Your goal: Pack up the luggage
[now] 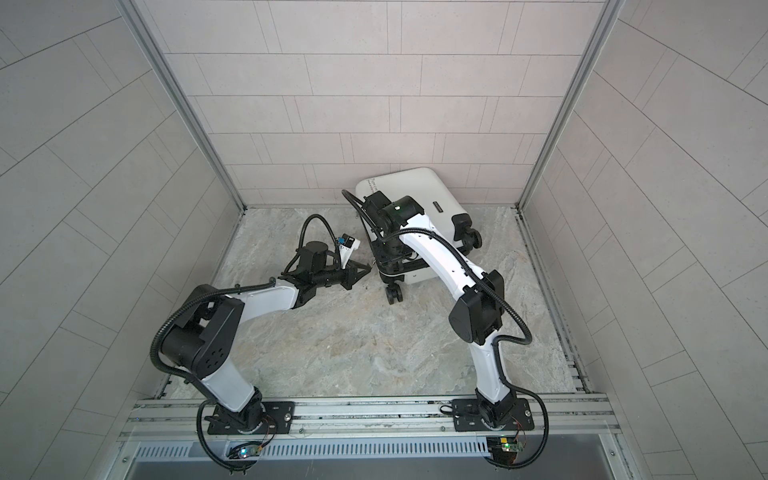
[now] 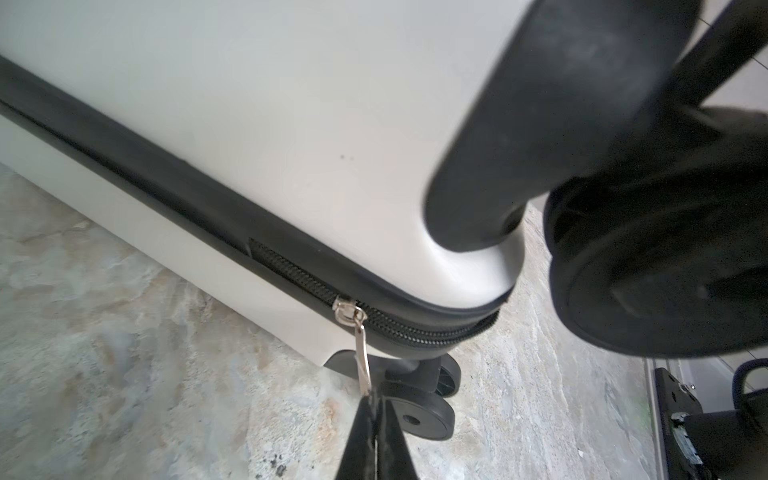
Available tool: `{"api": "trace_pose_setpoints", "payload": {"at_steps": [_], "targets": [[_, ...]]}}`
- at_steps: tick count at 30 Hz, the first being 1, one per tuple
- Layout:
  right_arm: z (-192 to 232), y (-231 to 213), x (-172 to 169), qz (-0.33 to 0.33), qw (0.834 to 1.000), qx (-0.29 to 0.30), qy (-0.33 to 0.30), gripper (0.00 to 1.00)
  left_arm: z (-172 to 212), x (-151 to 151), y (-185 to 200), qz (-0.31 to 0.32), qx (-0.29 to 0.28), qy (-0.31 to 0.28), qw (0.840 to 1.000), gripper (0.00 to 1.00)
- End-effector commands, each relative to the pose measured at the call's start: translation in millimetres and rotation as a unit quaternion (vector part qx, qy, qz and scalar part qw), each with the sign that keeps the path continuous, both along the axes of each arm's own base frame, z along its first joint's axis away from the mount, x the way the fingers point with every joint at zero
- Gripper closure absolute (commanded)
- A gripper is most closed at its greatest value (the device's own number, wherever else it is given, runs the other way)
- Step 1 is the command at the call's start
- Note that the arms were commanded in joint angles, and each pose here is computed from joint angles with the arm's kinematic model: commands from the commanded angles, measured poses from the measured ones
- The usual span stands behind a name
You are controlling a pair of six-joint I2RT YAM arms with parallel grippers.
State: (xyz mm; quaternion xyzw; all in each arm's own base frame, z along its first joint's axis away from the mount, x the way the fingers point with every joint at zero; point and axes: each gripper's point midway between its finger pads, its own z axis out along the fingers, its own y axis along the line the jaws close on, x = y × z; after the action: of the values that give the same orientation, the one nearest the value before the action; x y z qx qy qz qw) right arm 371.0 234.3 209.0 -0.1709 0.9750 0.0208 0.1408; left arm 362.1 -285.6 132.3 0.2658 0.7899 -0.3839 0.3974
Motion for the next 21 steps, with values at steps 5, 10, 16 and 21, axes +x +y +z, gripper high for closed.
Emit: {"api": "trace_pose_setpoints", "payload": {"at_steps": [5,10,16,21], "targets": [[56,-2,26,-0.023,0.993,0.048,-0.102,1.00,18,-40,-29,-0.060,-0.022,-0.011,0.998,1.00],[49,7,27,-0.029,0.993,0.072,-0.091,1.00,18,-53,-43,-0.072,-0.025,-0.012,0.997,1.00],[48,15,30,-0.039,0.991,0.096,-0.088,1.00,23,-63,-55,-0.070,-0.042,-0.014,0.997,1.00],[45,22,30,-0.046,0.989,0.117,-0.083,1.00,25,-70,-64,-0.068,-0.047,-0.018,0.996,1.00]]}}
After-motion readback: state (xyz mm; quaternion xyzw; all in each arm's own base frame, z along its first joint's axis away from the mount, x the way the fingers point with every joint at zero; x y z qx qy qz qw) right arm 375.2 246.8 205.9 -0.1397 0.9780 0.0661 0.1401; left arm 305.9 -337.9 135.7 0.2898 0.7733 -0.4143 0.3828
